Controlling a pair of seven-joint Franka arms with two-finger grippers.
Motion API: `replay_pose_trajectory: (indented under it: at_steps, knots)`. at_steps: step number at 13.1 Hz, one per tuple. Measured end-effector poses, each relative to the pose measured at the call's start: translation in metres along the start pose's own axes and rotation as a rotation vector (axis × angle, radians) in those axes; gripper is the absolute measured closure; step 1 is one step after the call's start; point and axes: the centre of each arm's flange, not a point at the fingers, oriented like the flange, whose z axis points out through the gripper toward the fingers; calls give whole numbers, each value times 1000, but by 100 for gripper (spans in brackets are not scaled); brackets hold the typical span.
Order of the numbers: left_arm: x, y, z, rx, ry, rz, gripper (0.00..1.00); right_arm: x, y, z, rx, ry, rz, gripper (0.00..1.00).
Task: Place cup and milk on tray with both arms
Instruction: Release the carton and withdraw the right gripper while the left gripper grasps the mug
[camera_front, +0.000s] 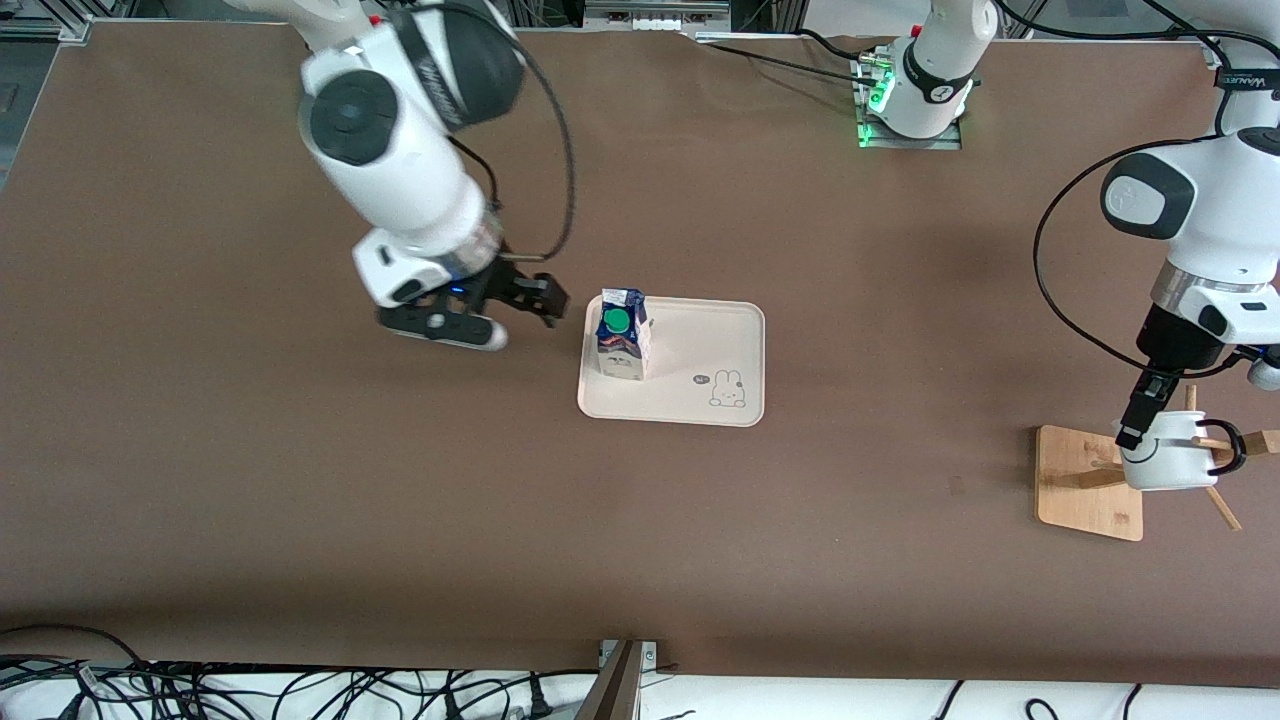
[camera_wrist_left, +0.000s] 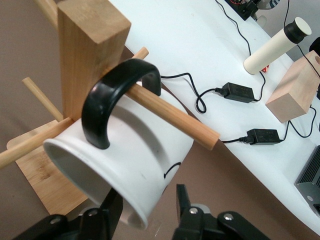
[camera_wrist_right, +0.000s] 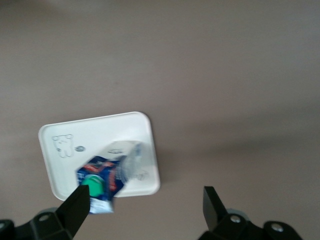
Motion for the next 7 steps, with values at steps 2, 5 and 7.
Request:
replay_pose_trajectory:
  at_steps: [2,5,7]
  knots:
    - [0,0,1,0,-1,1,59,13,64,-38,0,-33,-39,0]
    - [-3,7,1,-10,-4,34,79,8,155,-62,-79,-32,-157,0]
    - [-3,21,-4,-33,6,69,89,-11,189,-68,-105,-36,-220,0]
